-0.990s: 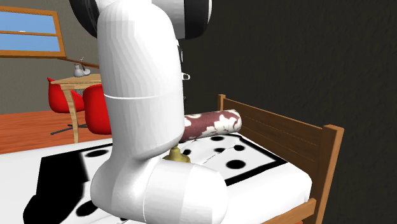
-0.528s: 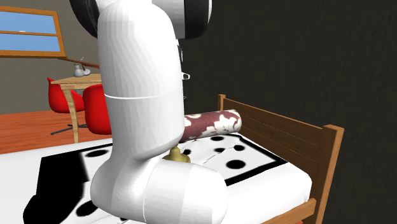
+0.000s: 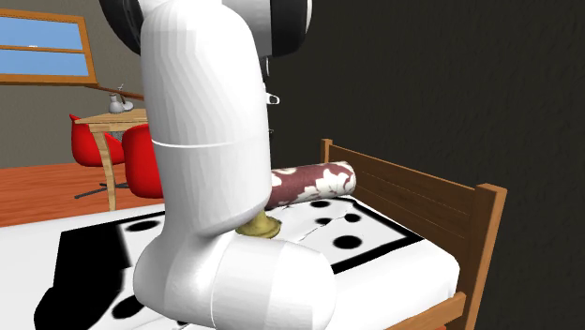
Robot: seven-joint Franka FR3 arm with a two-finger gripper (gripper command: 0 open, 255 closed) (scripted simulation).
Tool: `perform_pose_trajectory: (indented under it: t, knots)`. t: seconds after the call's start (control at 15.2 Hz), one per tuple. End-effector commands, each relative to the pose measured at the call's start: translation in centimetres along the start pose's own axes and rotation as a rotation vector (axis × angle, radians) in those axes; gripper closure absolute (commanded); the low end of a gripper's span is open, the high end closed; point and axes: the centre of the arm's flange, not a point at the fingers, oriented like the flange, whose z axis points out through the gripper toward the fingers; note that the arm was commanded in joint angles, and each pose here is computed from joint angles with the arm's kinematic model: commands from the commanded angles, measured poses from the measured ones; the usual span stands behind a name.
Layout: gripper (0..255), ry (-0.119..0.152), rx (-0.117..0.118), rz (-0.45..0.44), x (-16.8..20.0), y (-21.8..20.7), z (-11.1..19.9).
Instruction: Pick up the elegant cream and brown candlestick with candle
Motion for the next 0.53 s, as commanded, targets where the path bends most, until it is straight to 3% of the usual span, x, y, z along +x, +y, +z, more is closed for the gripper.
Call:
perform_pose_trajectory:
  t: [0.0, 0.46]
  knots:
    - [255, 0.001, 0.000, 0.000, 0.0, 0.1, -1.0]
    - [255, 0.001, 0.000, 0.000, 0.0, 0.1, -3.8]
